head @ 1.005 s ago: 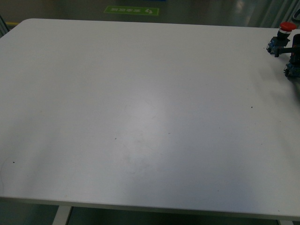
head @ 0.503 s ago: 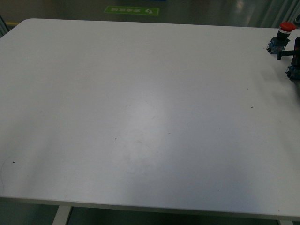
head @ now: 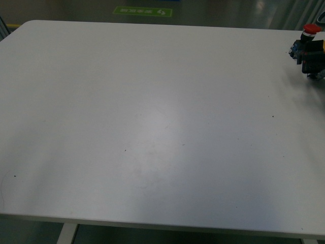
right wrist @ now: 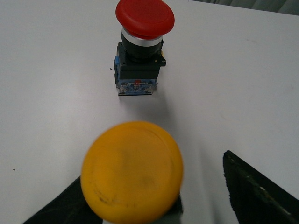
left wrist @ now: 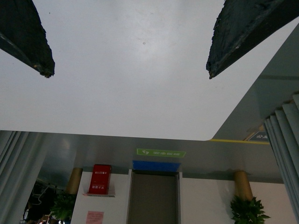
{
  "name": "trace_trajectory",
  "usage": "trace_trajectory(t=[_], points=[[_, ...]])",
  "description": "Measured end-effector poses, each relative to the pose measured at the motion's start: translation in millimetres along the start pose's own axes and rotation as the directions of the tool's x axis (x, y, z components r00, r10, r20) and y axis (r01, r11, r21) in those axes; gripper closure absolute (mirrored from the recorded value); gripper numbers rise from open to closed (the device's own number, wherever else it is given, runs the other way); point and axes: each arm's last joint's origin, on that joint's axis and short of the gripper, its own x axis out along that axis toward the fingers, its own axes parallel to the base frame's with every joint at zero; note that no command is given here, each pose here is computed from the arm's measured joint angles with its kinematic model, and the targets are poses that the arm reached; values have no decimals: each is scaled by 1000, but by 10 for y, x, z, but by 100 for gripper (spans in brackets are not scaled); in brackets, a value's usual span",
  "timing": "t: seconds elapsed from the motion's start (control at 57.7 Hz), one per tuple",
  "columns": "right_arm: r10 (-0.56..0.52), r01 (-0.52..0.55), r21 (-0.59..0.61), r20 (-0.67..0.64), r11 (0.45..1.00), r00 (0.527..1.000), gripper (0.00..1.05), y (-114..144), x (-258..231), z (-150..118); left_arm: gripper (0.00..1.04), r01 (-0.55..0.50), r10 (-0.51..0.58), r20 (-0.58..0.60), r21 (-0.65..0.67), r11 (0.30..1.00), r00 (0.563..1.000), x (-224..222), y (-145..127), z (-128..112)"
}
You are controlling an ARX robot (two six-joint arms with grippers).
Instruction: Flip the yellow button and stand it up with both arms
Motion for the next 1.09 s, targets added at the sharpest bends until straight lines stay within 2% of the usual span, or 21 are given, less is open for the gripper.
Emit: trace_trajectory(t=[0.052, 0.104, 0.191, 0.676, 0.936, 1.092], points=[[1, -1, 0, -4, 1000, 1000, 10, -3, 0, -4, 7, 0, 0, 0, 0, 1000, 1000, 0, 0, 0], [1, -1, 4, -6, 1000, 1000, 5, -6, 2, -3, 7, 0, 0, 0, 0, 1000, 1000, 0, 0, 0], [2, -2, 5, -6, 1000, 1000, 8, -11, 5, 4, 7, 0, 0, 0, 0, 1000, 1000, 0, 0, 0], [31, -31, 27, 0, 999, 1000, 7, -17, -22, 67, 7, 0, 0, 0, 0, 1000, 1000, 0, 0, 0], [32, -41, 94, 92, 995, 995, 7, -140, -318, 420, 7, 0, 0, 0, 0, 1000, 1000, 0, 0, 0], [68, -91, 143, 158, 986, 985, 7, -242, -656, 617, 7, 0, 0, 0, 0, 1000, 1000, 0, 0, 0]])
